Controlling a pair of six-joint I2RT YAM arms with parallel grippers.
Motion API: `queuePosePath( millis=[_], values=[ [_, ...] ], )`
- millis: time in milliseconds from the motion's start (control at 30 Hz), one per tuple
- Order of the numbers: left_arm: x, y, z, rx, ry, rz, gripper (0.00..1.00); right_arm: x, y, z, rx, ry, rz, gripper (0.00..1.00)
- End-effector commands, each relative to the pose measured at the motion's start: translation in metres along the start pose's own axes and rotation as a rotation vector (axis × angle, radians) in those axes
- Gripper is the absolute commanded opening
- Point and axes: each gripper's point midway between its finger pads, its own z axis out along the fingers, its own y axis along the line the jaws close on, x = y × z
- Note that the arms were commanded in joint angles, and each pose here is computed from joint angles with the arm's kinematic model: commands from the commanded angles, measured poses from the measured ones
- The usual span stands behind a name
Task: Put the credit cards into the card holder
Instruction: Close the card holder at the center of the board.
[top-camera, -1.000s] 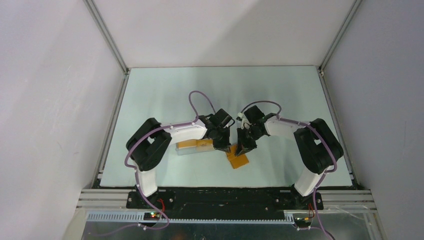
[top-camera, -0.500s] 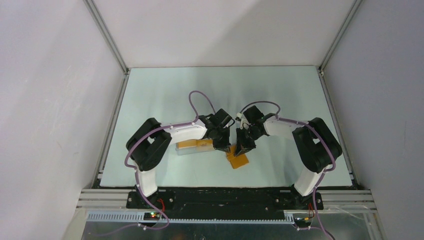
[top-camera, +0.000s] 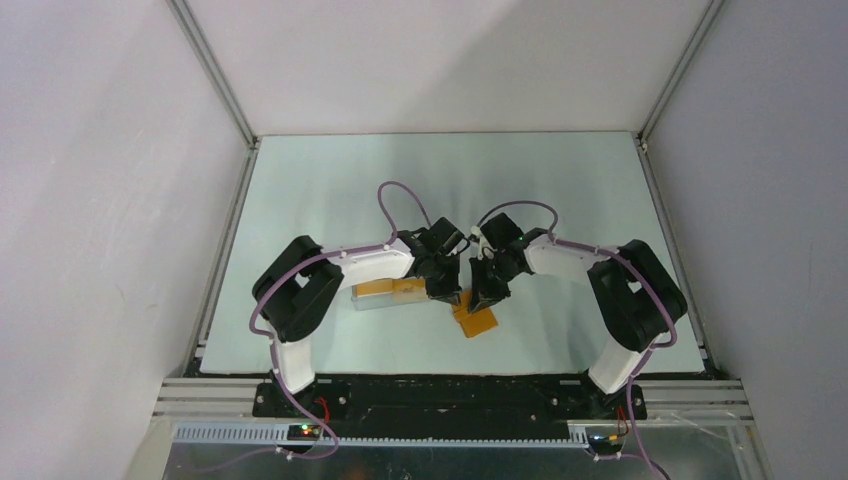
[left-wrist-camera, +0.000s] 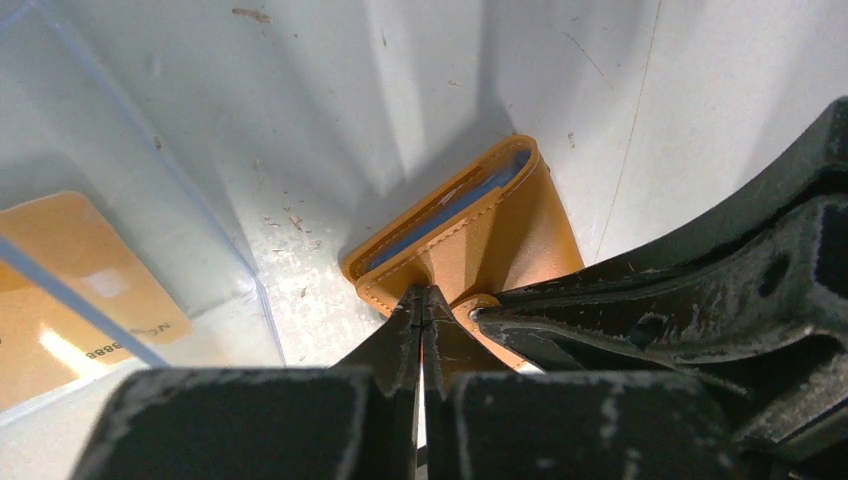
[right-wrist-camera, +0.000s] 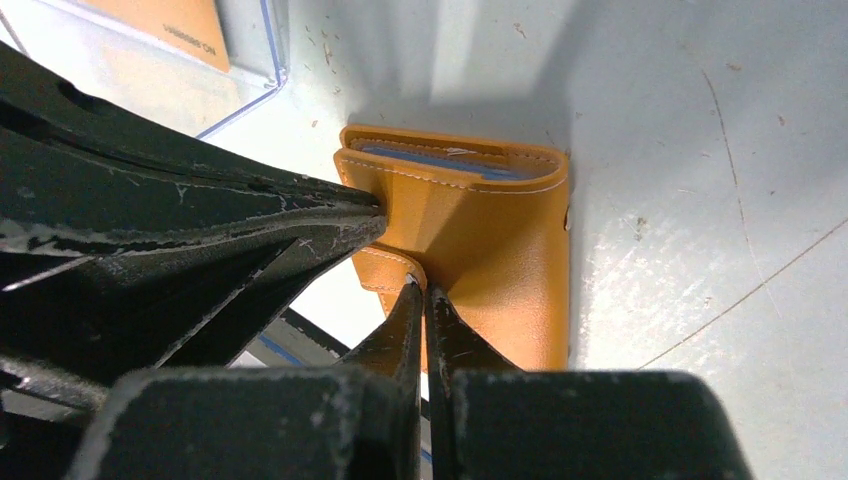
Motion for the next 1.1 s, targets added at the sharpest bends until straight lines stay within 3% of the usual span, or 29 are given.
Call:
queuePosePath(
  millis=[0, 533, 800, 1067],
  values=[
    [0.016, 0.040, 0.019, -0.161, 0.038, -0.019, 0.00, 0.056, -0.091, 0.018, 0.436, 0.141, 0.012, 0.00],
    [0.007, 0.027, 0.001, -0.104, -0.004, -0.016, 0.00, 0.075, -0.116, 0.017, 0.731, 0.152, 0.033, 0.00],
    [-0.006, -0.017, -0.040, 0.045, -0.092, 0.056, 0.00, 0.071, -0.108, 0.019, 0.560, 0.132, 0.114, 0.00],
    [0.019, -0.025, -0.025, 0.046, -0.028, 0.096, 0.00, 0.072, -0.100, 0.026, 0.437, 0.145, 0.160, 0.00]
  ],
)
